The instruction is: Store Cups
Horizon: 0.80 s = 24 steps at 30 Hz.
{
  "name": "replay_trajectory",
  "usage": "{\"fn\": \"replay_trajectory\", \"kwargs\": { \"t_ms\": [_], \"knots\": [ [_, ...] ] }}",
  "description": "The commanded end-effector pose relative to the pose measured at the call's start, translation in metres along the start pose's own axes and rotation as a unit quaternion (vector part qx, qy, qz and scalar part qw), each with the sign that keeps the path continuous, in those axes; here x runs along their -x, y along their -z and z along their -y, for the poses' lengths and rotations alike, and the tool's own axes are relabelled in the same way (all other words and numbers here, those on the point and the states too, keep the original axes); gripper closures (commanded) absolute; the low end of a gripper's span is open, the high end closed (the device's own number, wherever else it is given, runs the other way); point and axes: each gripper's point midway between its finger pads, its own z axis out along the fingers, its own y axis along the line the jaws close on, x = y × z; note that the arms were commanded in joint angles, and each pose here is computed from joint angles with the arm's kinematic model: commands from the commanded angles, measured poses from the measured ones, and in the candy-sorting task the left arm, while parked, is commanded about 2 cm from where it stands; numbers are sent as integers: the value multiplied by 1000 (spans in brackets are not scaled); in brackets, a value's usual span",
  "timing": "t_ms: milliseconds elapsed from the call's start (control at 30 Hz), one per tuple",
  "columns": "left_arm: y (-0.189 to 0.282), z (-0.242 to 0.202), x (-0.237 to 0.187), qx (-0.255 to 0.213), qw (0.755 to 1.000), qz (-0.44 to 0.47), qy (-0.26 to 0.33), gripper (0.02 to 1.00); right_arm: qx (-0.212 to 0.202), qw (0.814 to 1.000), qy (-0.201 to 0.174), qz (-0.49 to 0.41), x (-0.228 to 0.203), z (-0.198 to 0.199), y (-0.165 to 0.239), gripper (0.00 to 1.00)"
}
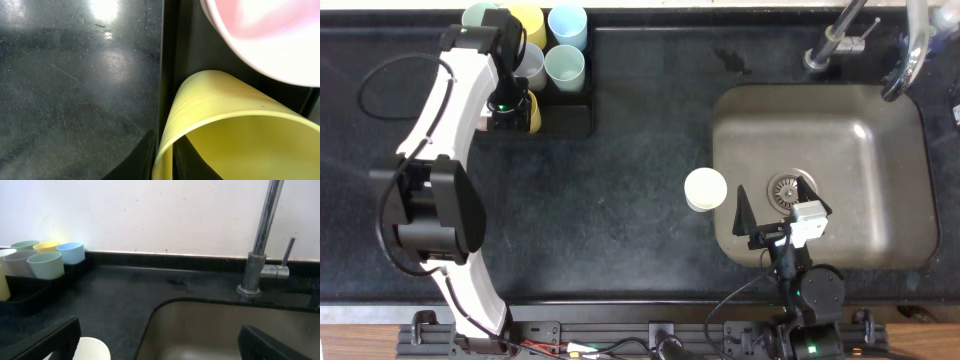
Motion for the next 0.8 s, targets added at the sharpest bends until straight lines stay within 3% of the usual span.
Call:
{"fn": "replay_trajectory", "kwargs": {
  "t_ms": [33, 167, 333, 533, 667, 800],
  "knots": [
    [21, -2, 6, -24, 1000, 2, 18, 829, -1, 1000, -2, 1, -3, 1, 0, 7],
    [31, -9, 9, -25, 999, 5, 29, 768, -1, 1000, -2, 1, -3, 1, 0, 5],
    [42, -16, 11, -26, 999, 6, 36, 518, -1, 1000, -2, 1, -3, 1, 0, 3],
    [68, -18, 13, -62, 997, 0, 40, 364, -1, 1000, -2, 1, -3, 1, 0, 5],
    [102, -13, 9, -128, 991, 0, 29, 56, -1, 1000, -2, 1, -3, 1, 0, 5],
    [137, -1, -3, -213, 976, 28, -24, 18, -1, 1000, -2, 1, -3, 1, 0, 5]
  ]
}}
